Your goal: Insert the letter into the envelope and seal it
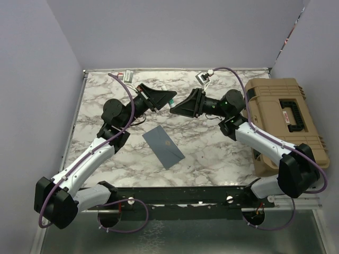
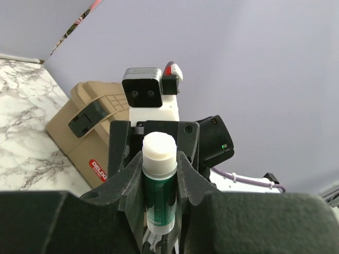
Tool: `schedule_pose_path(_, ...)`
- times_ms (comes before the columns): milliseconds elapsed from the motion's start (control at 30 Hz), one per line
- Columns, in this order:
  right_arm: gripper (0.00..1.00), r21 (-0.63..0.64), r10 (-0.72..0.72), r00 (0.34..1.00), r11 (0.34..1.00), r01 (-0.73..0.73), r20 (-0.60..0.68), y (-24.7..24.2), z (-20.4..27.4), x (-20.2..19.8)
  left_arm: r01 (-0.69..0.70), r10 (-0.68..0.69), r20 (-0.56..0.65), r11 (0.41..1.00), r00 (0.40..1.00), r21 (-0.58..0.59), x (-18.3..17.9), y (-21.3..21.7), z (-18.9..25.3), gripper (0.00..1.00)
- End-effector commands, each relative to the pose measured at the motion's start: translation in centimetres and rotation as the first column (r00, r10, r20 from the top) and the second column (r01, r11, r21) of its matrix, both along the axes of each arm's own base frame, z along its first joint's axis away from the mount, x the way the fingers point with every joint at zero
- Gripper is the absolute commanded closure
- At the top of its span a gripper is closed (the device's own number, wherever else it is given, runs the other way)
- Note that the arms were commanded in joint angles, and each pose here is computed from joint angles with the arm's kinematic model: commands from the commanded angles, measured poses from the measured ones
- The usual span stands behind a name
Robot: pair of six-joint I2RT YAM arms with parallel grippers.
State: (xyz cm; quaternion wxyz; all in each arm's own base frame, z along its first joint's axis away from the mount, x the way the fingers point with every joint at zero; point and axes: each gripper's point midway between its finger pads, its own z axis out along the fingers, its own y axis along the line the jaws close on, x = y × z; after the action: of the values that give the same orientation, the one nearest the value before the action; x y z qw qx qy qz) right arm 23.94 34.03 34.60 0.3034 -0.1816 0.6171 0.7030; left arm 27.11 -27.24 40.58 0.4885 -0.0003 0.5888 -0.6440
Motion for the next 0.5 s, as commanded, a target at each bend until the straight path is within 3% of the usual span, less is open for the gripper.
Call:
schedule_pose_path(0, 0.48, 0.137, -0.039, 0.999, 0.99, 0.039, -0.005, -0.3, 3.7, 0.4, -0.013, 0.012, -0.076, 1.0, 0.997, -0.017, 0.6, -0.1, 0.2, 1.0)
schedule_pose_path(267, 0.55, 0.21, -0.002, 1.0, 0.978, 0.002, 0.0, -0.5, 5.4, -0.4, -0.056, 0.056, -0.088, 0.998, 0.995, 0.01, 1.8, -0.1, -0.6, 1.0)
schedule_pose_path(467, 0.77, 0.133, -0.005, 1.0, 0.991, 0.005, -0.005, 0.2, 4.4, 0.3, -0.088, 0.084, -0.108, 0.996, 0.991, -0.031, 2.4, 0.2, -0.6, 1.0)
